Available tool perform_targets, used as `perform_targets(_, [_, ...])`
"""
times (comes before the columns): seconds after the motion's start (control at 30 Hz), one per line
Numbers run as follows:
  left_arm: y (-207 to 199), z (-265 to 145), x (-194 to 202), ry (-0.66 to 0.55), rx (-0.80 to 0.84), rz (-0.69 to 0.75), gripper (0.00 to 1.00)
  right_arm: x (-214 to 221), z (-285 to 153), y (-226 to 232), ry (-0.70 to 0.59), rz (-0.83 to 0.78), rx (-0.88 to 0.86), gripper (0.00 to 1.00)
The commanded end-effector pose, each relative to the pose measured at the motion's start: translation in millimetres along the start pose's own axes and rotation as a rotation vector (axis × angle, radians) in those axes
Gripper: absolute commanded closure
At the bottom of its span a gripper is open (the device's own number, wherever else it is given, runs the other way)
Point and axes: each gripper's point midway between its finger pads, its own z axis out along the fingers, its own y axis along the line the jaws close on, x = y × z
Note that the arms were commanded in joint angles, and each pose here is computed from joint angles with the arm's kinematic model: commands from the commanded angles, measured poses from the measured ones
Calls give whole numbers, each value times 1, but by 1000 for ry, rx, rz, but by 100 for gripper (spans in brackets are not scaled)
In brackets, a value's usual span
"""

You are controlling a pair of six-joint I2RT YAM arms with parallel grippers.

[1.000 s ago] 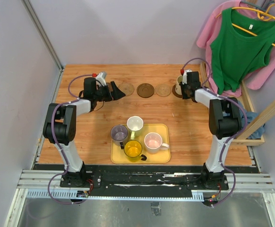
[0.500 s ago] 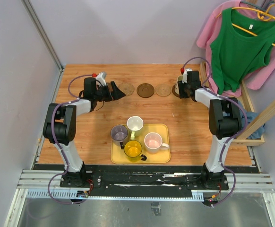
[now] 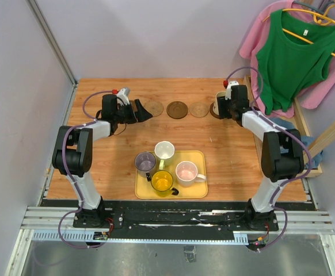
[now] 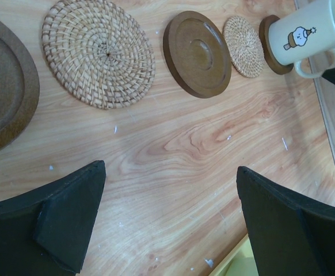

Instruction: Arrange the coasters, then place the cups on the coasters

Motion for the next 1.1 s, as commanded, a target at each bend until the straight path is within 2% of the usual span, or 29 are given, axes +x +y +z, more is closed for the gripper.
perform_targets(0.0, [-10, -11, -25, -51, -29, 76, 0, -11, -33, 7, -56, 6, 29, 36])
perform_targets(0.17, [-8, -19, -34, -77, -76, 105, 0, -13, -67, 8, -99, 21, 39, 34])
perform_targets(0.37, [0, -17, -30, -104, -101, 69, 0, -9, -110, 14, -164, 63, 30, 32])
perform_targets(0.57, [0, -15, -27, -116, -93, 54, 0, 3, -141, 24, -199, 35, 11, 30])
perform_targets(0.87, [-1, -18, -27, -115, -94, 63, 0, 28, -147, 64, -133, -42, -133, 32])
perform_targets(1.07, [-2, -21, -28, -112, -97, 73, 0, 51, -162, 113, -30, -159, -332, 35])
